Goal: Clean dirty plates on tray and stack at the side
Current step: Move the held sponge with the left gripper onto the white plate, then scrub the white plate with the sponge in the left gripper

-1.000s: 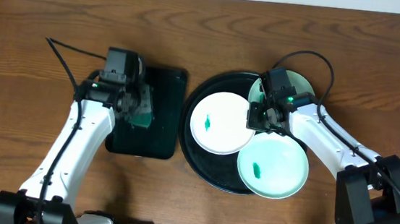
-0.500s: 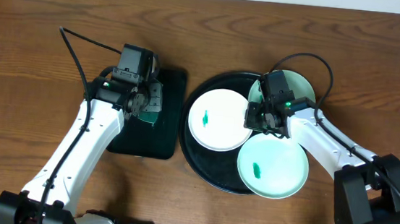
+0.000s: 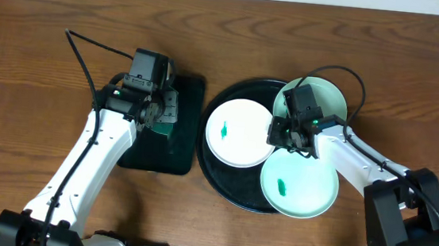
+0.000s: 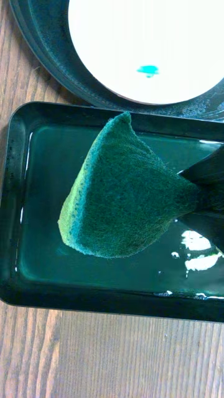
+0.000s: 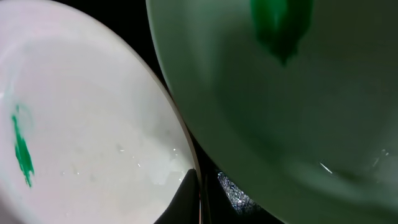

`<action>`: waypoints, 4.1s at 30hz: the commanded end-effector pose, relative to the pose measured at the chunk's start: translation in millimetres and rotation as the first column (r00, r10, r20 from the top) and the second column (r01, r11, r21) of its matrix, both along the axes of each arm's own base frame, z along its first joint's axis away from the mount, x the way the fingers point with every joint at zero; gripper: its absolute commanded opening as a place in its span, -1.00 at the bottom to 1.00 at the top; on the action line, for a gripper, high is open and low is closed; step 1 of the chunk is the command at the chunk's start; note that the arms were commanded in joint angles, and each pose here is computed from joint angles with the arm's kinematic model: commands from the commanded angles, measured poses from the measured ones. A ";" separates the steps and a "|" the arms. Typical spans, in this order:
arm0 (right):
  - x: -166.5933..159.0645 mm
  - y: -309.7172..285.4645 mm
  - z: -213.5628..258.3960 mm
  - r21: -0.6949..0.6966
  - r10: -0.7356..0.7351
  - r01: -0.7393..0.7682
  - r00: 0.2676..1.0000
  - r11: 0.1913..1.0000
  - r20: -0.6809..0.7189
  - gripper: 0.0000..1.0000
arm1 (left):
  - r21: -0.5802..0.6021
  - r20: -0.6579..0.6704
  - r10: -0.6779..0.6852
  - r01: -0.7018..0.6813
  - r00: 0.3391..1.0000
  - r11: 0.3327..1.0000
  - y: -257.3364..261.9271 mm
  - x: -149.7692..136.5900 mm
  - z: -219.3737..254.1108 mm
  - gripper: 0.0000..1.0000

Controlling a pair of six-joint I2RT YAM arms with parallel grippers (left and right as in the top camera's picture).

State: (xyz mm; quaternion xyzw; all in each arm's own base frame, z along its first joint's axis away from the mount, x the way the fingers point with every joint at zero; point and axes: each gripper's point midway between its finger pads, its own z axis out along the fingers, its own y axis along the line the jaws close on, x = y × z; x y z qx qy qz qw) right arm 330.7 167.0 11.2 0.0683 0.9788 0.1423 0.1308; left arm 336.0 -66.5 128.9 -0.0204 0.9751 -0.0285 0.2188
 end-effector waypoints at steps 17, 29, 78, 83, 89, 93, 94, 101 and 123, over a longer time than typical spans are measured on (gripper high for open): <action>-1.2 4.0 -1.8 0.014 -0.008 0.008 1.000 1.000 -0.005 -0.98 | 0.040 -0.082 0.057 -0.054 0.995 0.998 -2.9 39.4 45.3 -0.86; 0.1 4.6 -1.2 0.017 -0.007 0.007 1.000 1.000 0.001 -0.97 | -0.048 -0.259 -0.033 0.022 0.965 0.999 -51.7 20.4 8.2 -0.85; 0.0 4.5 -1.3 0.016 -0.007 0.007 1.000 1.000 0.000 -0.97 | -0.124 -0.149 -0.029 0.011 0.988 0.992 -131.6 10.9 -71.8 -0.85; 0.0 4.5 -1.3 0.015 -0.003 0.003 1.000 1.000 0.002 -0.97 | -0.134 -0.130 -0.036 0.018 0.991 0.991 -134.4 11.8 -77.8 -0.85; 0.0 4.5 -1.3 -0.001 0.050 -0.049 0.999 0.999 0.017 -0.97 | -0.138 -0.121 -0.038 0.021 0.992 0.990 -135.9 13.3 -77.9 -0.85; -0.3 5.1 -1.3 -0.004 0.060 -0.060 0.998 0.998 0.019 -0.98 | -0.139 -0.122 -0.038 0.021 0.992 0.990 -135.9 13.1 -77.9 -0.84; -0.7 5.7 -1.3 -0.006 0.067 -0.067 0.998 0.998 0.021 -0.97 | -0.138 -0.122 -0.038 0.021 0.992 0.990 -135.7 12.9 -78.2 -0.85; -3.3 10.8 -1.3 -0.010 0.095 -0.095 0.995 0.995 0.025 -0.97 | -0.148 -0.103 -0.040 0.024 0.994 0.989 -138.1 17.2 -76.2 -0.85; 0.3 5.6 -1.7 -0.041 0.082 -0.081 0.996 0.996 0.040 -0.97 | -0.080 -0.165 -0.031 0.018 0.986 0.997 -129.9 12.9 -106.9 -0.84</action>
